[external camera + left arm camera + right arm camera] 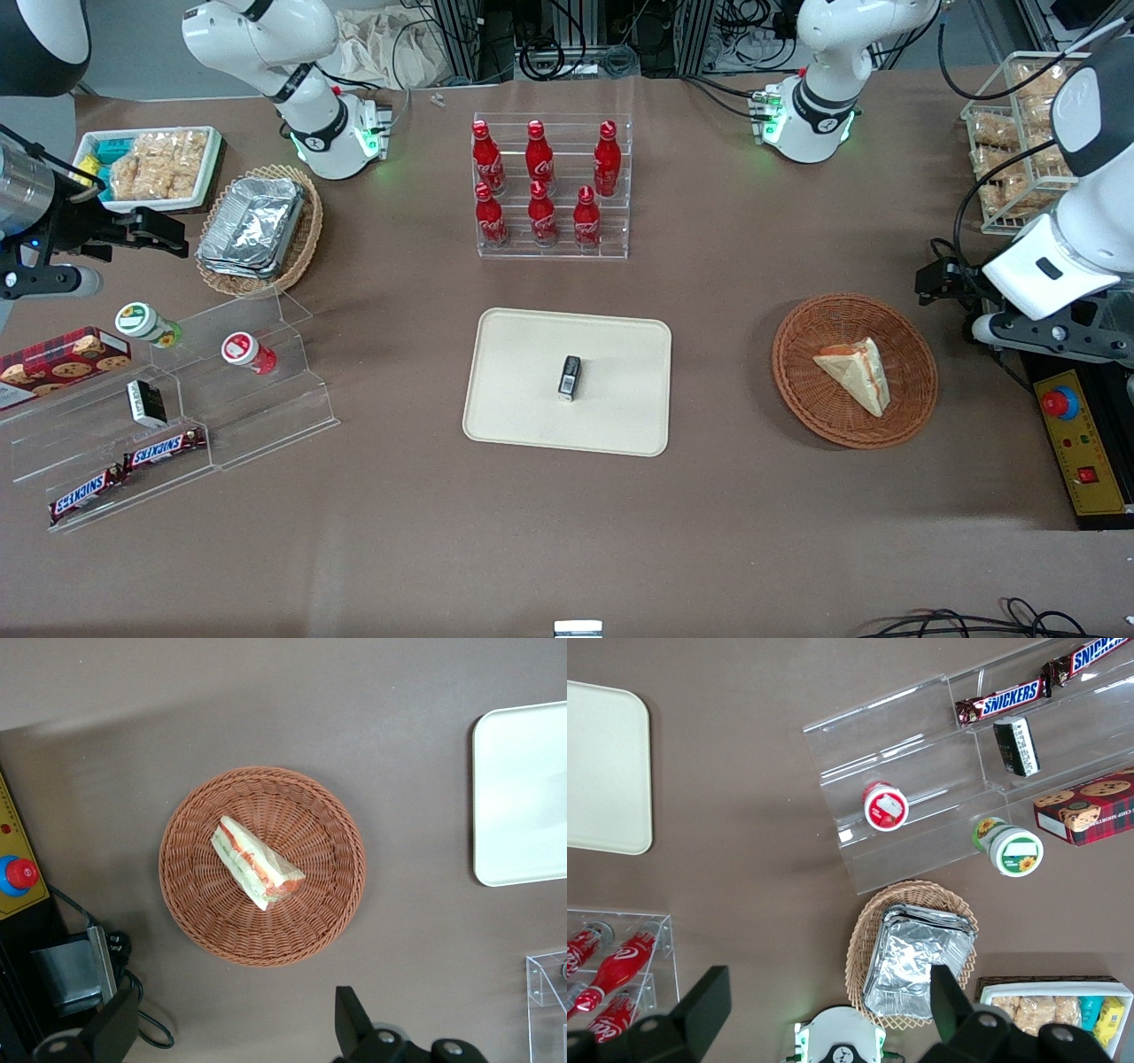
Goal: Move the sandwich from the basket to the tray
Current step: 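Move the left gripper over the wrapped sandwich in the wicker basket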
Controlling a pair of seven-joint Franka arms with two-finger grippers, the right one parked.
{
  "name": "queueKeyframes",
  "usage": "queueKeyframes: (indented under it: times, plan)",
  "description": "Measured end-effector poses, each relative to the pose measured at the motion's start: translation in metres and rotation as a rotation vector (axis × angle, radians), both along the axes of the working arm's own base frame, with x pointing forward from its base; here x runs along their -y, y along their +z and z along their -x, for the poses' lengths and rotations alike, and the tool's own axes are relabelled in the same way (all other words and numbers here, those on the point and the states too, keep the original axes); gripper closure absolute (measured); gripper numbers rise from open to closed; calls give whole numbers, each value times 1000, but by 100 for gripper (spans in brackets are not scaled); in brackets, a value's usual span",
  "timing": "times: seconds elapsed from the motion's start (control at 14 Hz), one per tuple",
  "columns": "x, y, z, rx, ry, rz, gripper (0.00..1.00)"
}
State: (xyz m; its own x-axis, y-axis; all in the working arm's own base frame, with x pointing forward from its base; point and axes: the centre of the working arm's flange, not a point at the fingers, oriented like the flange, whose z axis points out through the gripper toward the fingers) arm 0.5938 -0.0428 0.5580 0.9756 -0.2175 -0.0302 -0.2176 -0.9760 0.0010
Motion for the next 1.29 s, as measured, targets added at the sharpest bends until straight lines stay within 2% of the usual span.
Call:
queueKeyframes:
  times: [0.29,0.43,0.57,0.79,1.0,1.07,1.29]
  plan:
    - [-1,-4,-2,-7,18,2,0]
    - [-2,-14,-4,-24,59,-2,0]
    - [-5,-37,-8,-57,182,-21,0]
    - [-1,-81,-8,-49,339,-31,0]
    - [-3,-121,0,-59,456,-41,0]
    - [-8,-133,2,-54,489,-41,0]
    - [-17,-177,15,4,593,-22,0]
